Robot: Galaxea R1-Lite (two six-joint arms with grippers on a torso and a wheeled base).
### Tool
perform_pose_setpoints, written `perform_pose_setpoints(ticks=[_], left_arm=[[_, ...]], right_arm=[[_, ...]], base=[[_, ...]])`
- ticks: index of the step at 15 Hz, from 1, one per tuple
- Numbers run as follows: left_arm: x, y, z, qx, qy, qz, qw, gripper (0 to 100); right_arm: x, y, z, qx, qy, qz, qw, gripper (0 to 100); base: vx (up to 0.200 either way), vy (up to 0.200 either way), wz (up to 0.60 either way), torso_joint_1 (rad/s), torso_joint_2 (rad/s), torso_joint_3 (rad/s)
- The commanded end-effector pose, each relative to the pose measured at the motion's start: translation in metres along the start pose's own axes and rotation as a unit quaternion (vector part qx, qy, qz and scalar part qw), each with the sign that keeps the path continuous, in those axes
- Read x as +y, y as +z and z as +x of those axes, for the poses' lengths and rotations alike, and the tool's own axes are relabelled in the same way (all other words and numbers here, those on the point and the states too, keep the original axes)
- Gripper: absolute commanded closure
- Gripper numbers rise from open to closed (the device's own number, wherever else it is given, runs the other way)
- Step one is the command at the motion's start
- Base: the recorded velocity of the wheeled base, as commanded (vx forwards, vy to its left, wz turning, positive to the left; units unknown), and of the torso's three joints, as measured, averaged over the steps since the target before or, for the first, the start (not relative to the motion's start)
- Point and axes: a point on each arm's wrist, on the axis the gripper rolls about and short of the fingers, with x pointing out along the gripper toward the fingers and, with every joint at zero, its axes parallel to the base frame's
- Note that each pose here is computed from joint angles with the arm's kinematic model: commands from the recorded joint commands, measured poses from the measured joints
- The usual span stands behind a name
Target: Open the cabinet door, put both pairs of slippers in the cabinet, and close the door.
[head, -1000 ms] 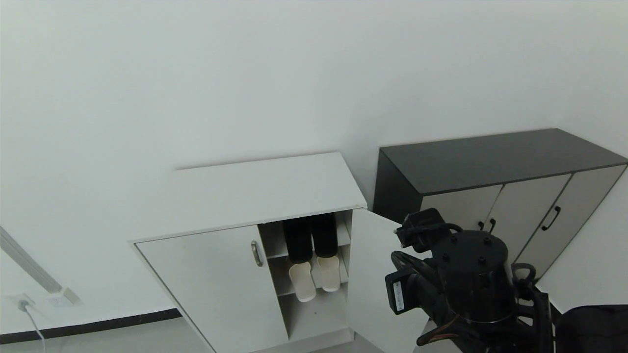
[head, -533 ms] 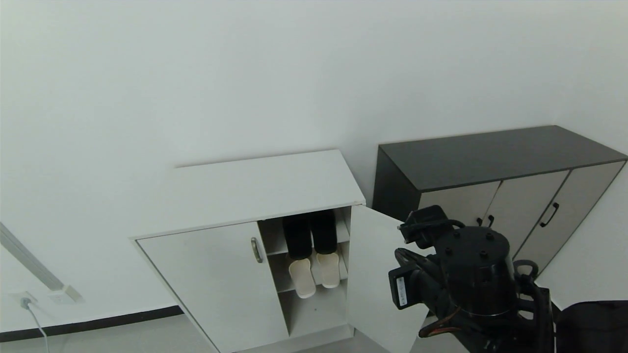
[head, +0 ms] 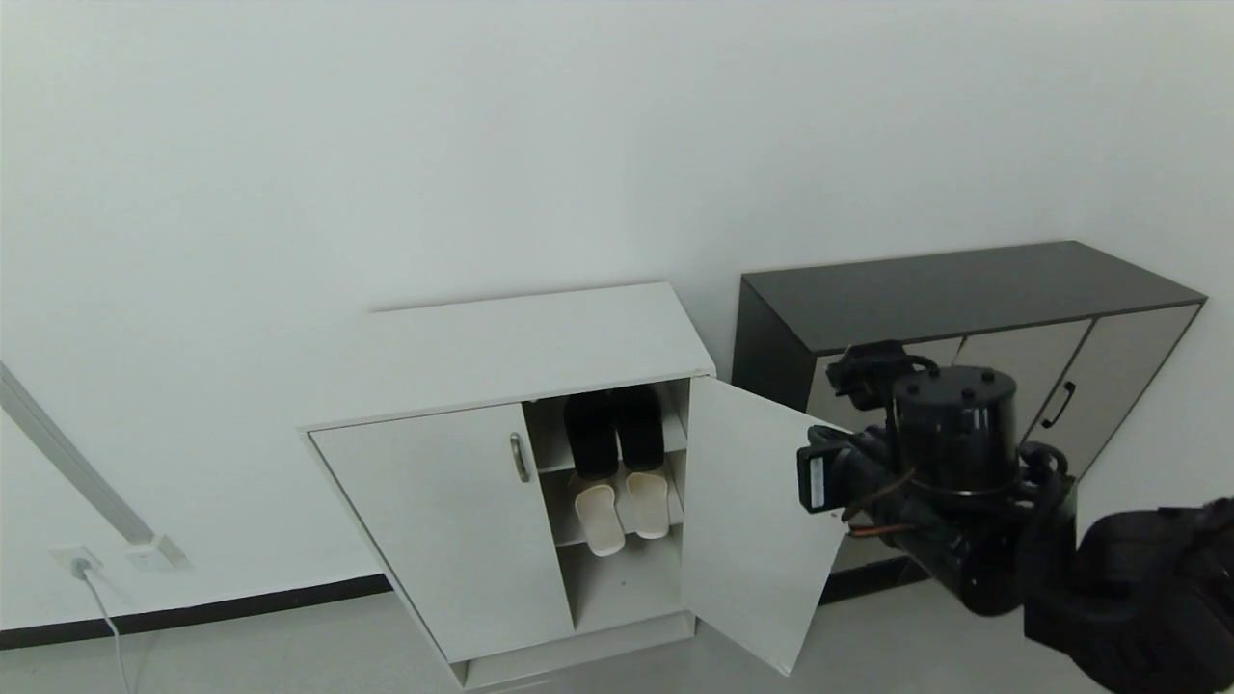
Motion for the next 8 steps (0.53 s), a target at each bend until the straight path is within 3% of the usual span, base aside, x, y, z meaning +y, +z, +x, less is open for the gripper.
perform_pose_setpoints(ticks=[1, 3, 8], left_arm=[[0.0, 0.0, 0.0, 0.001, 0.0, 0.0, 1.0, 100], [0.0, 0.0, 0.0, 0.001, 0.0, 0.0, 1.0, 100], [0.0, 0.0, 0.0, 0.0, 0.0, 0.0, 1.0, 100]], right_arm=[[-0.038, 0.003, 0.068, 0.011, -0.048, 0.022, 0.999, 100], [-0.059, 0.004, 0.103, 0.032, -0.072, 0.03, 0.996, 100], [-0.068, 0.008, 0.149, 0.058, -0.086, 0.066, 0.992, 100]], base=[[0.0, 0.0, 0.0, 0.0, 0.0, 0.0], [0.0, 0.0, 0.0, 0.0, 0.0, 0.0], [0.0, 0.0, 0.0, 0.0, 0.0, 0.0]])
